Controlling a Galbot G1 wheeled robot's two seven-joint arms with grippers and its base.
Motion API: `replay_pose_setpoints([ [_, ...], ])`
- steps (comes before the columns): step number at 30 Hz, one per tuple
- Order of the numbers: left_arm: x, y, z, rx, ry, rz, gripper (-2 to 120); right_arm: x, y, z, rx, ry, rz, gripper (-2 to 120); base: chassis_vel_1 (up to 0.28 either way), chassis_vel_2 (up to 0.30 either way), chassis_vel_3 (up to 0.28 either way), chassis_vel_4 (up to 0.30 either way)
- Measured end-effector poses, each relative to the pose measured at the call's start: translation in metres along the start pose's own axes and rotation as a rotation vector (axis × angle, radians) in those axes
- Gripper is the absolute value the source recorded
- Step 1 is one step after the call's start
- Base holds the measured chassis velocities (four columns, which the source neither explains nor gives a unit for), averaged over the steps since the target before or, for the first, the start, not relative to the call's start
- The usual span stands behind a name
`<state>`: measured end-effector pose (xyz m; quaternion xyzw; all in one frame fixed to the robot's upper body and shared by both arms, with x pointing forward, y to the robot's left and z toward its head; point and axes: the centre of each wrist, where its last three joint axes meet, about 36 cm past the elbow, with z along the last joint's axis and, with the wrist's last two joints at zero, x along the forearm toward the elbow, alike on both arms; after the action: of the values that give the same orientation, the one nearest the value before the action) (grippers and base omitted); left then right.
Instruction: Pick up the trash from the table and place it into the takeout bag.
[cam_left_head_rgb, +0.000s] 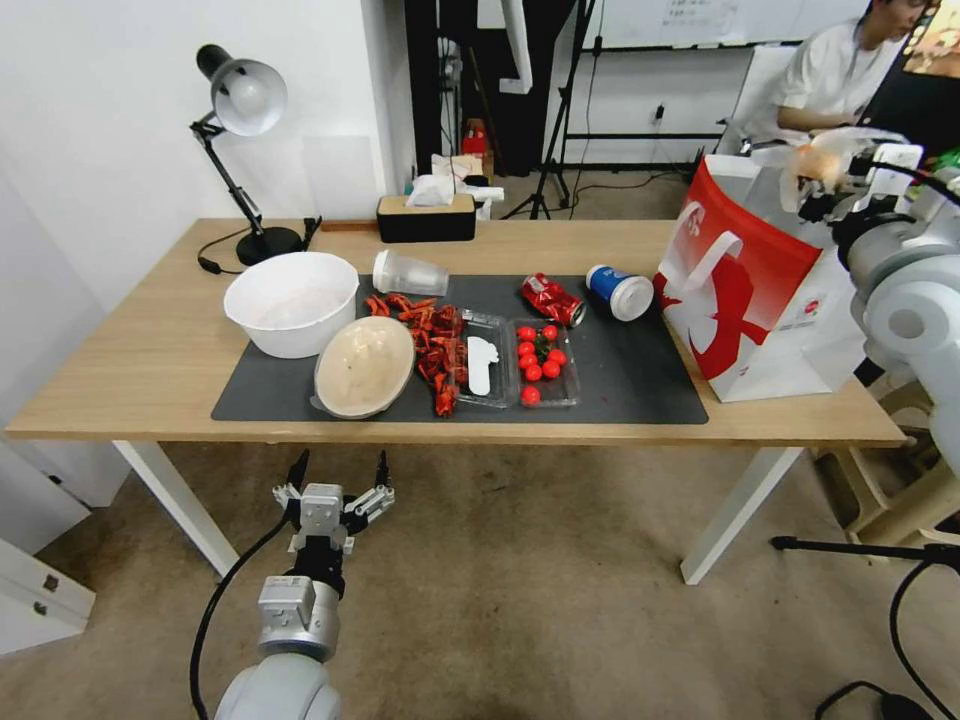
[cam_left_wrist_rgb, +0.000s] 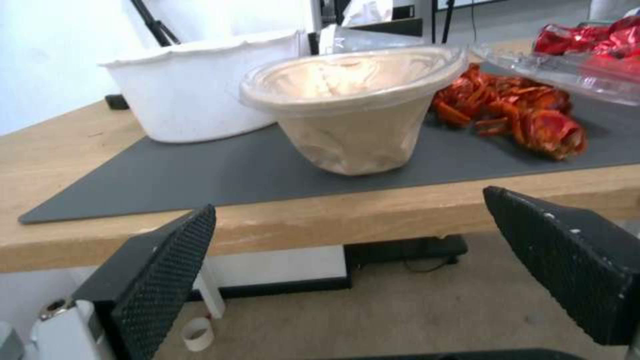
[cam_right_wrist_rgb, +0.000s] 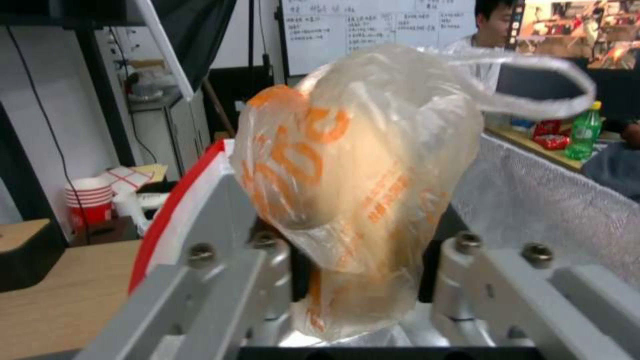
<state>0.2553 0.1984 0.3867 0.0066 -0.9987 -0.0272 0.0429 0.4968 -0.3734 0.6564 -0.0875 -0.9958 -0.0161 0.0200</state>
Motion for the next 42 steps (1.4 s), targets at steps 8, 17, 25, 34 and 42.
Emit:
replay_pose_setpoints([
  [8,0.001,0.002,0.006,-0.016,0.018,-0.027,100,-0.011,-0.001,0.009,-0.003,0.043,0.001,59,0.000,0.000,0.000,0.000],
  [17,0.005,0.005,0.007,-0.016,0.025,-0.057,100,-0.012,0.005,0.007,0.001,0.050,-0.016,91,0.000,0.000,0.000,0.000],
  [25,0.007,0.004,0.004,-0.012,0.016,-0.061,100,-0.004,0.005,0.008,0.014,0.056,-0.026,100,0.000,0.000,0.000,0.000],
  [34,0.006,0.003,0.002,-0.007,0.001,-0.056,100,0.015,0.015,-0.002,0.001,-0.040,-0.094,100,0.000,0.000,0.000,0.000],
  [42,0.008,-0.002,0.006,0.016,0.007,-0.057,100,0.054,0.037,0.002,0.006,-0.131,-0.235,100,0.000,0.000,0.000,0.000],
])
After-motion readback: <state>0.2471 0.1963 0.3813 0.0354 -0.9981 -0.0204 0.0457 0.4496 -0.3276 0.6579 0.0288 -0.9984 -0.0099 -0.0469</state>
